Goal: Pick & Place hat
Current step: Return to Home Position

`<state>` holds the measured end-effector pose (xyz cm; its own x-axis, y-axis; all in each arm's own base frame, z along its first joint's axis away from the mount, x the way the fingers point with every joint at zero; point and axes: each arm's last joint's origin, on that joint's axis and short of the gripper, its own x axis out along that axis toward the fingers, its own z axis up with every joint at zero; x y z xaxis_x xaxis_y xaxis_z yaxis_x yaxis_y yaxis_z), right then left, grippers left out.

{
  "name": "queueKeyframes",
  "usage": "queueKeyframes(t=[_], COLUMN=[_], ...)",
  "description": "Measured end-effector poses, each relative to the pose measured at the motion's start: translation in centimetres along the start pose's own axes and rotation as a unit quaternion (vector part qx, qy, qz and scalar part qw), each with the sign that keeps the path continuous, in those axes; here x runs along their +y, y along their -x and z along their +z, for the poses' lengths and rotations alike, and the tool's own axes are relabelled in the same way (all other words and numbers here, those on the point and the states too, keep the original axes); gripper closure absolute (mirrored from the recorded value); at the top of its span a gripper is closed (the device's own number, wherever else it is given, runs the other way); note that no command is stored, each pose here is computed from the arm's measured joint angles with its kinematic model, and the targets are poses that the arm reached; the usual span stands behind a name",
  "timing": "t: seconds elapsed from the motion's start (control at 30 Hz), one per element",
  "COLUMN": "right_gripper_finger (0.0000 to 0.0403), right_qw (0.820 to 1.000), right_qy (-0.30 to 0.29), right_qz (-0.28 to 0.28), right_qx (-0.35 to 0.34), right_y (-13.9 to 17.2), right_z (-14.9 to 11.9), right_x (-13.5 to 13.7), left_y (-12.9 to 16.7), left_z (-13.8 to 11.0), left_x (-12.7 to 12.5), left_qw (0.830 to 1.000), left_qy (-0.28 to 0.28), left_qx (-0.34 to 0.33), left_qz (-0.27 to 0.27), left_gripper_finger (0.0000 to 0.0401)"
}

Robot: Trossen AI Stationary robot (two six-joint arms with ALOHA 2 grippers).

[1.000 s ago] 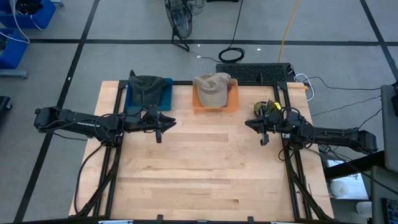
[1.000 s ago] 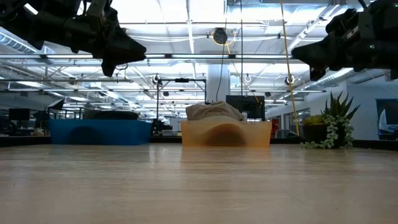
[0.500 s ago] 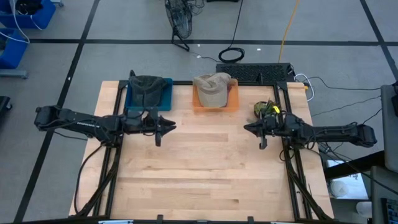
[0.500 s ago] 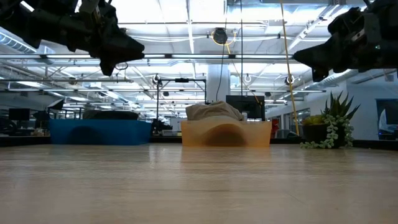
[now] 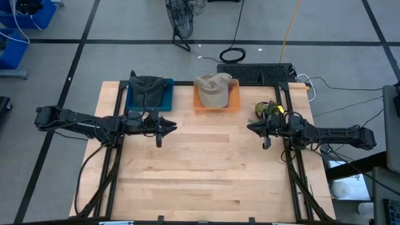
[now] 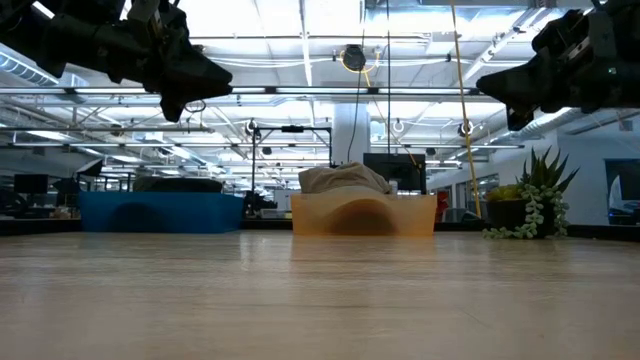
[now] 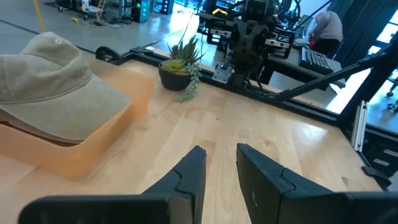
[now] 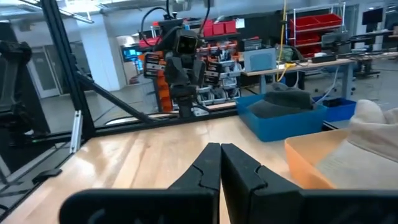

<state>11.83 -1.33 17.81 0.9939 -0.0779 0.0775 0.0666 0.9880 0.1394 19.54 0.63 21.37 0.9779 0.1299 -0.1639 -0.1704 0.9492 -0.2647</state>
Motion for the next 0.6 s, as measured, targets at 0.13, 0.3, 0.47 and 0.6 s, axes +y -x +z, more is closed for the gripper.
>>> queueKeyframes(t=[0.13, 0.3, 0.47, 0.6], right_gripper_finger=[0.0403, 0.0403, 0.0403, 0.0403], right_qw=[1.000, 1.000, 0.999, 0.997], right_qy=[0.008, 0.010, 0.021, 0.052], right_qz=[-0.005, 0.009, -0.010, -0.025], right_qx=[0.010, -0.006, 0.032, 0.045], right_y=[0.0, 0.1, 0.1, 0.2], right_z=[-0.2, 0.1, -0.6, -0.9], right_x=[0.0, 0.5, 1.0, 1.5], left_y=[0.0, 0.0, 0.0, 0.0], left_z=[0.0, 0.0, -0.1, -0.1], left_x=[0.0, 0.1, 0.1, 0.1], left_qw=[1.000, 1.000, 1.000, 1.000], left_qy=[-0.001, -0.002, -0.002, -0.002], left_qx=[0.000, -0.001, 0.000, 0.000], left_qz=[0.001, 0.013, 0.013, 0.013], left_gripper_finger=[0.0308, 0.0308, 0.0308, 0.0308])
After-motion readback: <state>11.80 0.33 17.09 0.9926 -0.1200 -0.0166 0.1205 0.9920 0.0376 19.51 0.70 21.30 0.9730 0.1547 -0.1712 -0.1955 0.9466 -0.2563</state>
